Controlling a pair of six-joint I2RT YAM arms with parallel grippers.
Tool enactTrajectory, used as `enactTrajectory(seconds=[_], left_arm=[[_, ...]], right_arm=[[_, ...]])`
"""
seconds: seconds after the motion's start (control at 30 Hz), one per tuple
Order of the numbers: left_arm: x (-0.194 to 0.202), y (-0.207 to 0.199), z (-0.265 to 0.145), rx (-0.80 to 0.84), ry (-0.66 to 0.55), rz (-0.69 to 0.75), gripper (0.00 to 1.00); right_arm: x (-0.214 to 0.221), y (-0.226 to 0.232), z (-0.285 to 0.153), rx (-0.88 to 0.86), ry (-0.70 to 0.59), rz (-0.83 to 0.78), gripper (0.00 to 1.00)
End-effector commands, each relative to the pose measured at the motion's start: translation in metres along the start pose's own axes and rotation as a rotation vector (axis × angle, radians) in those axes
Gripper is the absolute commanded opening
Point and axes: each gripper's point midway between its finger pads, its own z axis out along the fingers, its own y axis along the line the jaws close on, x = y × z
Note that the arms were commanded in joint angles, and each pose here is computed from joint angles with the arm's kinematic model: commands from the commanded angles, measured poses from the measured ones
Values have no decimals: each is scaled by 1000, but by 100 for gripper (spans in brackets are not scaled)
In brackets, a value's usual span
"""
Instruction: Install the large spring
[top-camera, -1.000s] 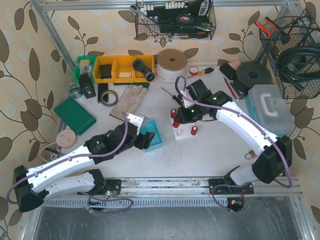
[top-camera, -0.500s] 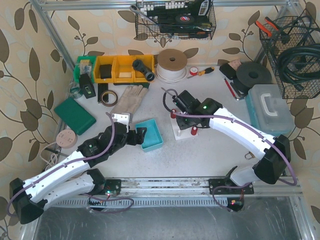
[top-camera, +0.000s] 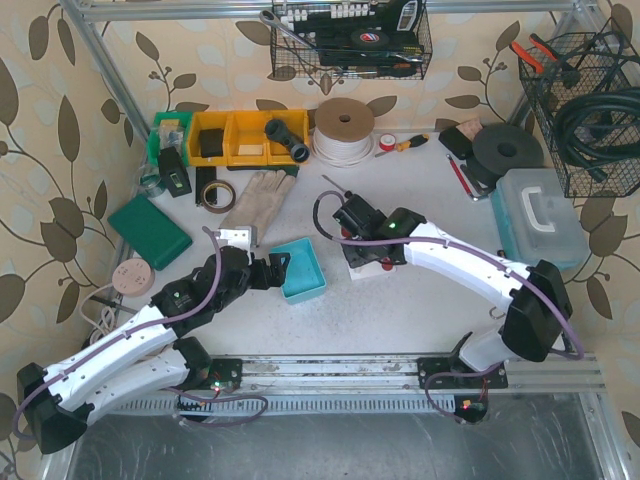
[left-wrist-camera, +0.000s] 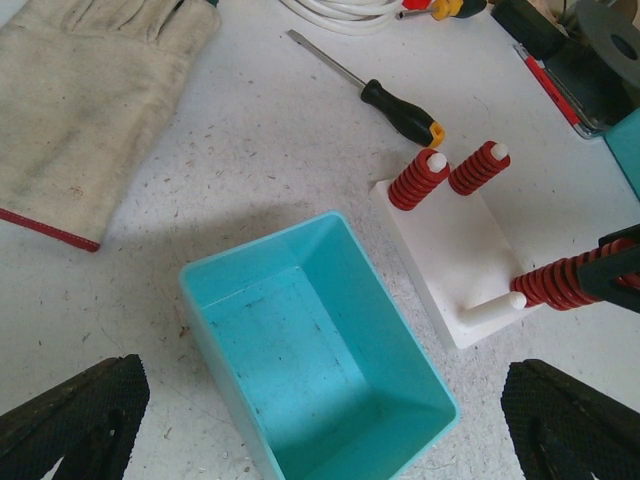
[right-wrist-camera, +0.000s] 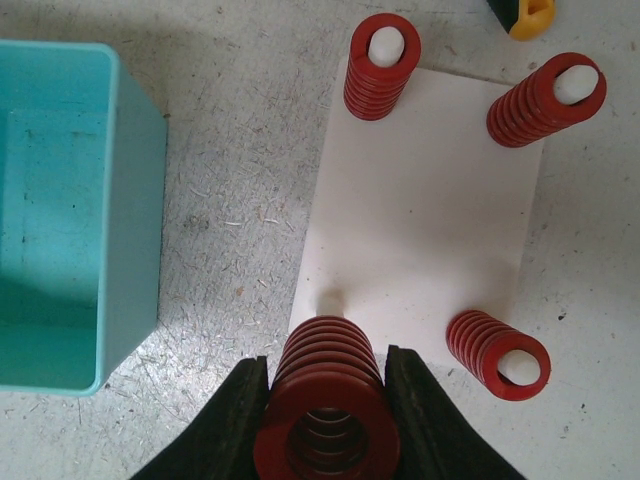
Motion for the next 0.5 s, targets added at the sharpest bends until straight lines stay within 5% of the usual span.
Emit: enactTrajectory(seconds=[0.0,0.47], left_arm=[[-8,5,1,-17,-41,-34,98],[-8,8,3,-26,-46,-42,98]], right_arm=[[0,2,13,18,-7,13,0],[14,-4,28,50,2,12,0]])
